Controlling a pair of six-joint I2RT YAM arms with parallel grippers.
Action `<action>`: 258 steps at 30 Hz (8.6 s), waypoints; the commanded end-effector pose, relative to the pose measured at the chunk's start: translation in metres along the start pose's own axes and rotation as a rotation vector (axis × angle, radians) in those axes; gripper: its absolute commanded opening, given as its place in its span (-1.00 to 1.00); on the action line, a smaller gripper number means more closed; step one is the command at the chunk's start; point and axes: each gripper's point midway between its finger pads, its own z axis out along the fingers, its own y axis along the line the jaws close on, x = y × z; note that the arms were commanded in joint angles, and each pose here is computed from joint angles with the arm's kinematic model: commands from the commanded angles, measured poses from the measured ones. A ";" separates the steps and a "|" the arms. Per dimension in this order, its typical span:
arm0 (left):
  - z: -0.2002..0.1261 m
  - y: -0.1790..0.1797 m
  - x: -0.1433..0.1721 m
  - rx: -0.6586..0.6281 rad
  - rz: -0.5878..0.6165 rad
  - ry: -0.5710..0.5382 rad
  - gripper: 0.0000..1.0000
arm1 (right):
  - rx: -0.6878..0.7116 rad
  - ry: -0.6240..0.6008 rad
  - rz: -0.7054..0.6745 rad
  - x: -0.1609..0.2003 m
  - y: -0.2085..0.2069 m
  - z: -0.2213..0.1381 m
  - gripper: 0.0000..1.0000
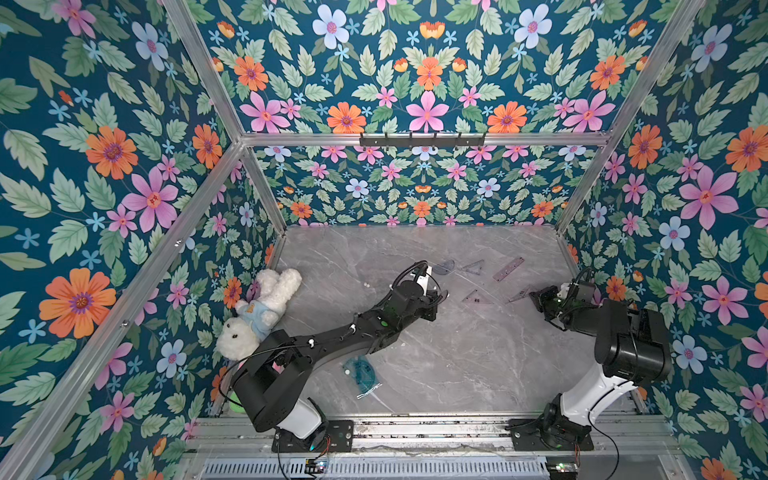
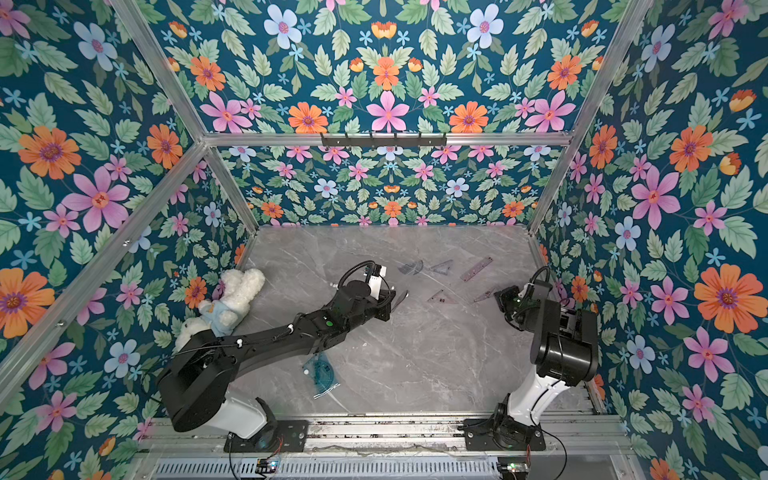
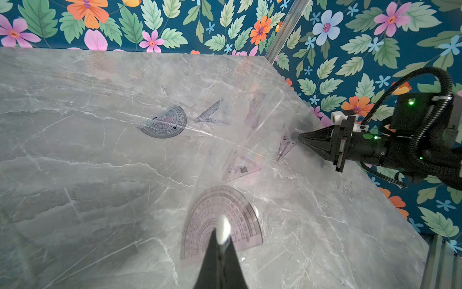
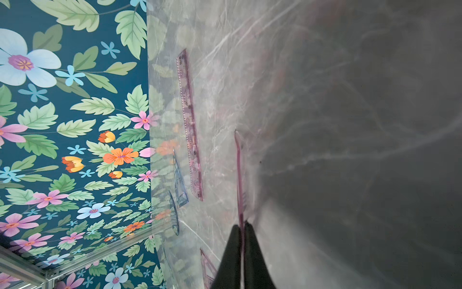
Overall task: Open the ruler set and take out the ruler
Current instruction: Place the ruler at the center of the board, then take out the ruler from the ruler set bag, then place the ruler at the center of the board.
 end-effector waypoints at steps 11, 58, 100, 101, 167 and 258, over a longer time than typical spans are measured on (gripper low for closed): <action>0.003 -0.003 -0.009 -0.006 0.021 -0.002 -1.00 | -0.044 0.005 0.011 -0.005 0.015 0.017 -0.74; 0.035 -0.036 0.013 0.021 0.055 0.049 -1.00 | -0.240 0.307 -0.446 0.231 0.175 -0.094 -0.88; 0.012 -0.064 0.013 0.099 0.086 0.037 -1.00 | -0.028 0.250 -0.707 0.228 0.144 -0.056 -0.25; 0.011 -0.064 0.012 0.097 0.085 0.034 -1.00 | -0.020 0.249 -0.718 0.227 0.143 -0.056 -0.24; 0.026 -0.082 0.003 0.090 0.085 -0.008 -1.00 | -0.123 0.414 -0.608 0.265 0.123 -0.093 -0.61; -0.085 0.209 -0.011 -0.010 -0.631 -0.266 -1.00 | -0.185 0.560 -0.532 0.267 0.121 0.060 -1.00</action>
